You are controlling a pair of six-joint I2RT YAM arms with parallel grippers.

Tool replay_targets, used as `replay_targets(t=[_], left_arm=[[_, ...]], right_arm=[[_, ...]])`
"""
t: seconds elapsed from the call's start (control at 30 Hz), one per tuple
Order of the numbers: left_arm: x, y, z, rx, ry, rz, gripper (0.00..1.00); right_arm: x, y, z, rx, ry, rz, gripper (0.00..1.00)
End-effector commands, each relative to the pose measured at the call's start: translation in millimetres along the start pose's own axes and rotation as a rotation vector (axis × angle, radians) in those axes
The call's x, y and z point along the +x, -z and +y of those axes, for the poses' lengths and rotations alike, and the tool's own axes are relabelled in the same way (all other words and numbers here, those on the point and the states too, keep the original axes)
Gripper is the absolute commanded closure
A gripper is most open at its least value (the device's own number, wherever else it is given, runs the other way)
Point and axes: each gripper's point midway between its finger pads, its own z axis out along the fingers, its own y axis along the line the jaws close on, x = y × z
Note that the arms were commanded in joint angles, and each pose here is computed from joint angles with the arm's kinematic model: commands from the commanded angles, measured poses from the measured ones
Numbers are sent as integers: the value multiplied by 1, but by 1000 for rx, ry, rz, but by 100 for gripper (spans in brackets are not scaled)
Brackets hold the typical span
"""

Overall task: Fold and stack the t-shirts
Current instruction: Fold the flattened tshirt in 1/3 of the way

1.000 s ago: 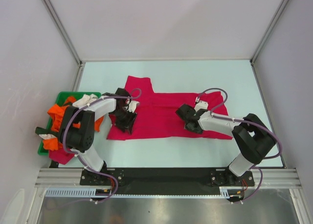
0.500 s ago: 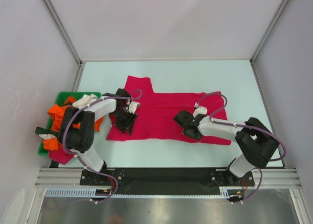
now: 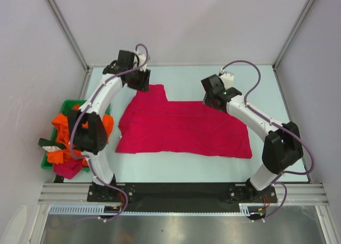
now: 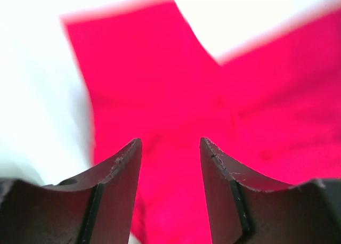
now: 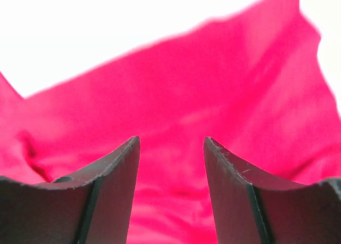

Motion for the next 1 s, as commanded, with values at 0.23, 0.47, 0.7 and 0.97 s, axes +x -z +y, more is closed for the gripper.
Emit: replay_targets(t=[0.23,0.47,0.7,0.97], left_arm=[[-53,-102,93,-243,49,-6,45],[-72,-69,106,-290,125,-94,49],[-33,58,98,-279,157,-473,43],[70,26,113,-424,64,-462,39]], right_arm=[[-32,-30,1,-18,193,-62,44],[-51,-21,15,-99,177,-132,44],[-60,11,17,-165,171,-227,43],[-44,27,16,-127,170,-235,42]])
